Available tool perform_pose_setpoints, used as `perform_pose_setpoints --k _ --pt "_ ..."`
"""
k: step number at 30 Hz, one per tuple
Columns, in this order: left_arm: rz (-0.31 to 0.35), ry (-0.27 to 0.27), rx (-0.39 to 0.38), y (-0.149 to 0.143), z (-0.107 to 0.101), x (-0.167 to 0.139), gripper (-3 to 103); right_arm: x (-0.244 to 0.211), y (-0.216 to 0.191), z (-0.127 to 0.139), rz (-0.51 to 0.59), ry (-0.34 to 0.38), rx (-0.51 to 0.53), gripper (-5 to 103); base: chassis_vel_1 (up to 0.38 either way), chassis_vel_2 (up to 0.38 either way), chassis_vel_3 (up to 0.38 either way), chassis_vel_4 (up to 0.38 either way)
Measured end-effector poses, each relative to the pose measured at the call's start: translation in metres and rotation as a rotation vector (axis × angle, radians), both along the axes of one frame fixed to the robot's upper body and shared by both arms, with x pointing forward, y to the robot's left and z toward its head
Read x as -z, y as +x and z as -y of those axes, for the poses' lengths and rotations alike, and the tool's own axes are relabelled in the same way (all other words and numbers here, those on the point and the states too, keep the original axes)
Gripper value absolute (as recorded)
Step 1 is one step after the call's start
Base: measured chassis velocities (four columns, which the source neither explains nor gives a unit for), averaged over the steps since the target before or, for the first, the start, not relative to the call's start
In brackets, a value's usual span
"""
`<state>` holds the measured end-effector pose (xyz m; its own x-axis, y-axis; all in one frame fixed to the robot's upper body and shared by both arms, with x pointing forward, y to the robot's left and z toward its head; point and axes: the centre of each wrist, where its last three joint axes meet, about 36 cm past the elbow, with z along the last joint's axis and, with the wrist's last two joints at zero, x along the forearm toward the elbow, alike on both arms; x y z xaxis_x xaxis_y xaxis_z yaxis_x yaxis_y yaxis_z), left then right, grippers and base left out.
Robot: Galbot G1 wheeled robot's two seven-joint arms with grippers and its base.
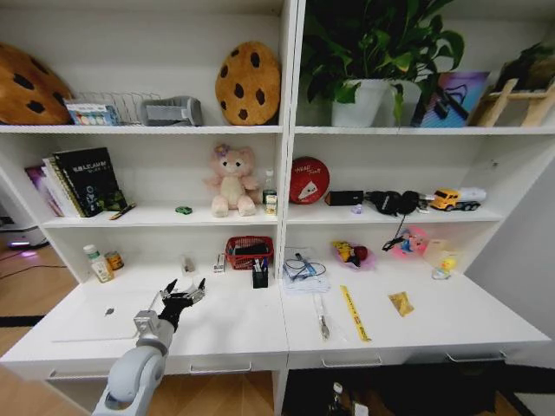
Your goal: Organize the objects on the table.
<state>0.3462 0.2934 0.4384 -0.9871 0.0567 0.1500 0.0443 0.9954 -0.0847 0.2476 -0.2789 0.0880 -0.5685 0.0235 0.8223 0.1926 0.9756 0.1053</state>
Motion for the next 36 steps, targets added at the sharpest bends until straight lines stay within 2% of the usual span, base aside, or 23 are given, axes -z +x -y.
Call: perform_pose_setpoints --k 5,11,14,15,17,18,20,21,23,24,25,26,29,30,32,33,36 --pt "0.0 0.0 0.0 0.0 0.0 0.0 100 0.019 0.022 0.008 0.057 -0.03 -0.023 25 0.0 0.0 0.0 0.0" --pt "0.0 0.0 0.0 0.0 0.0 0.0 100 0.018 0.057 0.013 0.123 0.008 -0.038 25 0.0 0.0 0.0 0.0" --pt "0.0 0.0 0.0 0.0 0.0 0.0 100 0.017 0.062 0.013 0.124 0.007 -0.037 25 0.0 0.0 0.0 0.0" --pt "0.0 0.0 0.0 0.0 0.0 0.0 100 0.016 0.063 0.012 0.12 0.006 -0.036 35 0.0 0.0 0.0 0.0" --pt "0.0 0.0 0.0 0.0 0.0 0.0 100 0.016 0.064 0.011 0.117 0.006 -0.035 35 0.0 0.0 0.0 0.0" --pt "0.0 0.0 0.0 0.0 0.0 0.0 100 0.016 0.064 0.009 0.116 0.006 -0.035 47 0.0 0.0 0.0 0.0" --pt "0.0 0.0 0.0 0.0 0.0 0.0 100 0.015 0.064 0.007 0.118 0.008 -0.037 47 0.0 0.0 0.0 0.0" --pt "0.0 0.0 0.0 0.0 0.0 0.0 100 0.015 0.064 0.006 0.118 0.006 -0.038 57 0.0 0.0 0.0 0.0" --pt "0.0 0.0 0.0 0.0 0.0 0.0 100 0.015 0.064 0.004 0.118 0.004 -0.039 57 0.0 0.0 0.0 0.0" --pt "0.0 0.0 0.0 0.0 0.0 0.0 100 0.014 0.064 0.002 0.117 0.004 -0.04 69 0.0 0.0 0.0 0.0" --pt "0.0 0.0 0.0 0.0 0.0 0.0 100 0.013 0.064 0.0 0.116 0.003 -0.042 69 0.0 0.0 0.0 0.0" --pt "0.0 0.0 0.0 0.0 0.0 0.0 100 0.013 0.063 -0.002 0.115 -0.003 -0.044 79 0.0 0.0 0.0 0.0" --pt "0.0 0.0 0.0 0.0 0.0 0.0 100 0.01 0.062 -0.004 0.121 -0.017 -0.044 79 0.0 0.0 0.0 0.0" --pt "0.0 0.0 0.0 0.0 0.0 0.0 100 0.007 0.061 -0.006 0.126 -0.025 -0.046 89 0.0 0.0 0.0 0.0" --pt "0.0 0.0 0.0 0.0 0.0 0.0 100 0.004 0.058 -0.006 0.128 -0.033 -0.05 89 0.0 0.0 0.0 0.0" --pt "0.0 0.0 0.0 0.0 0.0 0.0 100 0.0 0.051 -0.007 0.13 -0.047 -0.063 98 0.0 0.0 0.0 0.0" --pt "0.0 0.0 0.0 0.0 0.0 0.0 100 -0.015 0.026 -0.015 0.098 -0.044 -0.108 100 0.0 0.0 0.0 0.0"
